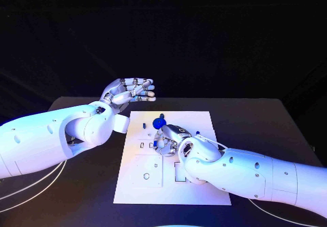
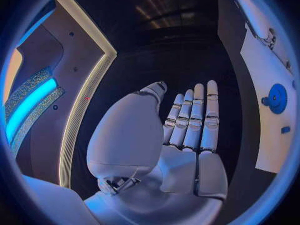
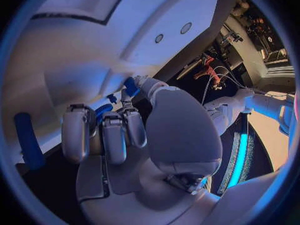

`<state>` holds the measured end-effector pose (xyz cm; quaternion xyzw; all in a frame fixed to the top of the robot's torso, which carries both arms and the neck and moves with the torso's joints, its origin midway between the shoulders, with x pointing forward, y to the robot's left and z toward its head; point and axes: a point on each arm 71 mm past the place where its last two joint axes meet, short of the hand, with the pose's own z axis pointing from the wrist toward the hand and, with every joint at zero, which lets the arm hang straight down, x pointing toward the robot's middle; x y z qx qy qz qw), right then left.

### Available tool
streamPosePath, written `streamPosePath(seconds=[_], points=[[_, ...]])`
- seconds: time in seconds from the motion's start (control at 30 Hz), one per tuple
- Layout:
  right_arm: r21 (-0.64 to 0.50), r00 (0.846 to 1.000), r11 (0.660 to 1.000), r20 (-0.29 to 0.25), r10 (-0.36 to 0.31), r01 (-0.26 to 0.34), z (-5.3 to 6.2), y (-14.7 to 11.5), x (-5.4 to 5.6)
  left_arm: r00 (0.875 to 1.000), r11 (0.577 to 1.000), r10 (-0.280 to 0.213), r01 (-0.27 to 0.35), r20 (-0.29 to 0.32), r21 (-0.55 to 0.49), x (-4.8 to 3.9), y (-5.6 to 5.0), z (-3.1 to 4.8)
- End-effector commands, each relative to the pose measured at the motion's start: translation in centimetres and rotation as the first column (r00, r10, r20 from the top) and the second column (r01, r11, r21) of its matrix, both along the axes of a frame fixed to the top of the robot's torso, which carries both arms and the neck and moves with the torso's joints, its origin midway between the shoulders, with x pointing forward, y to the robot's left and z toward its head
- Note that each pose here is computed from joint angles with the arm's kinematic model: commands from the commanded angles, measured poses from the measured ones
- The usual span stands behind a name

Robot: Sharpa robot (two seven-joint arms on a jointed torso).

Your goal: Assemble the parts on the task board

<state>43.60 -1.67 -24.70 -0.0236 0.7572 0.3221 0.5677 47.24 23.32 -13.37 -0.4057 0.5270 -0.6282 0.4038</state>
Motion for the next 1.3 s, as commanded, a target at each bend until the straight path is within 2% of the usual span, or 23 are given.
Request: streamPosePath(seconds=[0.03,0.57,0.83,0.97,1.1,1.2,1.3], points=[[-0.001,1.000,1.000,0.000,0.020,-0.020,0.0,0.1,-0.1,1.000,1.000,-0.020,0.020,0.005,-0.010,-0.07,-0.2,0.11],[0.041,0.999,0.999,0.025,0.023,-0.024,0.3,0.2,-0.4,1.000,1.000,-0.019,0.020,0.003,-0.009,-0.01,-0.2,0.08],[0.132,0.996,0.990,0.081,0.043,-0.053,1.6,-0.8,-0.4,1.000,0.999,-0.013,0.014,-0.025,0.048,0.48,0.2,-0.44],[0.188,0.990,0.977,0.115,0.076,-0.097,2.9,-1.8,0.0,0.999,0.991,-0.011,0.017,-0.046,0.130,0.91,0.5,-0.94],[0.246,0.984,0.959,0.145,0.107,-0.141,4.6,-4.0,0.3,0.995,0.962,-0.013,0.040,-0.101,0.271,1.49,1.1,-1.91],[0.282,0.985,0.949,0.137,0.106,-0.141,5.7,-5.9,0.4,0.990,0.918,-0.028,0.080,-0.137,0.388,1.70,1.3,-2.59],[0.332,0.992,0.937,0.101,0.080,-0.110,6.7,-8.3,0.6,0.983,0.839,-0.055,0.141,-0.176,0.525,1.76,1.4,-3.33]])
